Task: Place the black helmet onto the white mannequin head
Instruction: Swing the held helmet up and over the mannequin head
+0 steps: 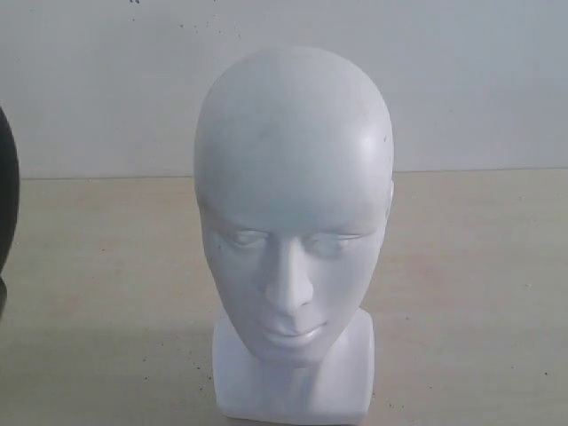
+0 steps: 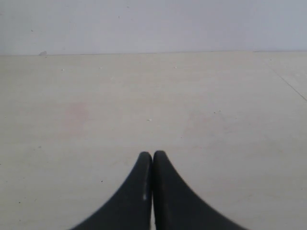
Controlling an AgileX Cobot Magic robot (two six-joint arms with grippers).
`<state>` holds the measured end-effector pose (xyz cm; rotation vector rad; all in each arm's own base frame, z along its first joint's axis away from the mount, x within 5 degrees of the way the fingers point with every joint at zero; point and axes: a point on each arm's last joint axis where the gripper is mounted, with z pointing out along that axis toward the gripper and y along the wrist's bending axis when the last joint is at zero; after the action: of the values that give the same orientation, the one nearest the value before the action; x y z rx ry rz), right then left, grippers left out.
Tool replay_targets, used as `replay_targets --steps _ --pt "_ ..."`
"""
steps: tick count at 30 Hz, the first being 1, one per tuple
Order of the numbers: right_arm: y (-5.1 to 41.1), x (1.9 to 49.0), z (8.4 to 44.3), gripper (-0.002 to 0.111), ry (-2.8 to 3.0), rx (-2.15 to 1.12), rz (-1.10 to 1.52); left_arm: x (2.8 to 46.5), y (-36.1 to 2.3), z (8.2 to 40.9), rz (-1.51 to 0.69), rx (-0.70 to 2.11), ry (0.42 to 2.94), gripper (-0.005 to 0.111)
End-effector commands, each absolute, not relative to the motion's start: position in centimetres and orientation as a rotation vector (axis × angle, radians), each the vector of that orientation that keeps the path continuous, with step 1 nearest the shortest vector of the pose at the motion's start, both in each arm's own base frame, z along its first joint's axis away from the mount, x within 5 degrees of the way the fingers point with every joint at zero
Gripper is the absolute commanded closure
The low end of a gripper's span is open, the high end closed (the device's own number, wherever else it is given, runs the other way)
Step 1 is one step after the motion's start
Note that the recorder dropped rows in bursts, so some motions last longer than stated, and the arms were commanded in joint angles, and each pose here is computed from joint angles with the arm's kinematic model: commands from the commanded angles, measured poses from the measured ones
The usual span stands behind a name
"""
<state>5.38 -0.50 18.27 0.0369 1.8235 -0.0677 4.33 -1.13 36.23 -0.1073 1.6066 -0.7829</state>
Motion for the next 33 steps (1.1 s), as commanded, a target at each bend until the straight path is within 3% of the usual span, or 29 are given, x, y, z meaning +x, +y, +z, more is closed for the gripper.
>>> replay_targets --steps 1,17,26,33 --pt "-0.5 5.4 18.3 0.109 1.816 0.034 -0.066 3.2 -1.0 39.3 -0.986 -0.105 1.270 0.102" --pt "-0.5 5.4 18.3 0.109 1.816 0.034 -0.066 1.6 -1.7 40.3 -1.350 -0.096 1.157 0.102" --pt "-0.5 5.4 18.3 0.109 1.816 0.034 -0.066 1.2 -1.9 40.3 -1.322 -0.019 1.138 0.102" --pt "-0.5 5.4 18.3 0.109 1.816 0.034 -0.066 0.0 -1.5 42.2 -1.382 0.004 1.071 0.102"
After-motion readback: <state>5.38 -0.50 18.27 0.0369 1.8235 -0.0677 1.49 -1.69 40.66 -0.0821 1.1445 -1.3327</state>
